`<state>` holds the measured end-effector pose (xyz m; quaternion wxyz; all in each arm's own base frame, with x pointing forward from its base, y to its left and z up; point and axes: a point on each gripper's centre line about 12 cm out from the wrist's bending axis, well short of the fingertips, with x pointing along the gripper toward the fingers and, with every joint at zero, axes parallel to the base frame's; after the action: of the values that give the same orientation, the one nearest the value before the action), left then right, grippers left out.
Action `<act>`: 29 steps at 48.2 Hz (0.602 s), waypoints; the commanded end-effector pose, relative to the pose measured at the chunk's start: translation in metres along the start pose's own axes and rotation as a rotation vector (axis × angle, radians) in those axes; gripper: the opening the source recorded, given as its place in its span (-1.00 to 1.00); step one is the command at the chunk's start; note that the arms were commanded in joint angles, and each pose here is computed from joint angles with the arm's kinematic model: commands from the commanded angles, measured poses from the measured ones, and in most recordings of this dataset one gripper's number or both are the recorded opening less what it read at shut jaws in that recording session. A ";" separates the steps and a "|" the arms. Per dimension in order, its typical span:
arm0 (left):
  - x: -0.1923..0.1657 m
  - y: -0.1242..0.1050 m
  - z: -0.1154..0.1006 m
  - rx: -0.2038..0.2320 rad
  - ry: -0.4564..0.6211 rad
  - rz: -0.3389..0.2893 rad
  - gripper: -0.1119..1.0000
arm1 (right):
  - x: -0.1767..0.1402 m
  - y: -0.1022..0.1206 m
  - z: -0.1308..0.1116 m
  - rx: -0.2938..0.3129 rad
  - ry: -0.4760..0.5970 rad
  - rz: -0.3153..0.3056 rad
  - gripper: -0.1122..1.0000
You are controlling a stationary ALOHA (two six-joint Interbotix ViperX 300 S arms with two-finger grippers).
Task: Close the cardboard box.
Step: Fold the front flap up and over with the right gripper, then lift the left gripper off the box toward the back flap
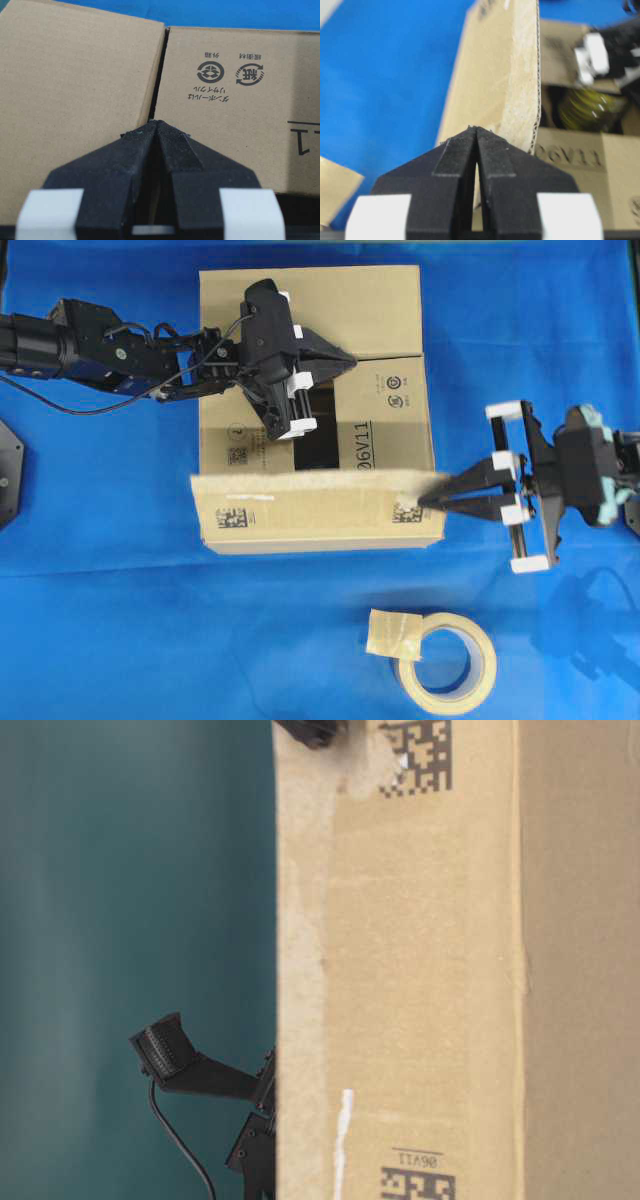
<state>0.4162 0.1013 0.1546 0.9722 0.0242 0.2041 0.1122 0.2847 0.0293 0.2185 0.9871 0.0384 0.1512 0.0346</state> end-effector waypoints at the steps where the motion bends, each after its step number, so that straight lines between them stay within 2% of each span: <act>1: -0.004 -0.002 0.010 0.005 -0.027 -0.005 -0.80 | 0.004 -0.011 0.004 0.024 0.010 -0.040 -0.80; 8: -0.004 -0.001 0.012 0.015 -0.031 -0.002 -0.80 | 0.011 -0.024 -0.005 0.052 0.061 -0.084 -0.80; 29: -0.004 0.003 0.013 0.015 -0.033 0.006 -0.80 | 0.029 -0.034 -0.032 0.090 0.162 -0.124 -0.80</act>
<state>0.4158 0.1012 0.1539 0.9717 0.0314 0.2064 0.1105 0.2991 0.0020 0.1714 0.9675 0.0655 0.2429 -0.0261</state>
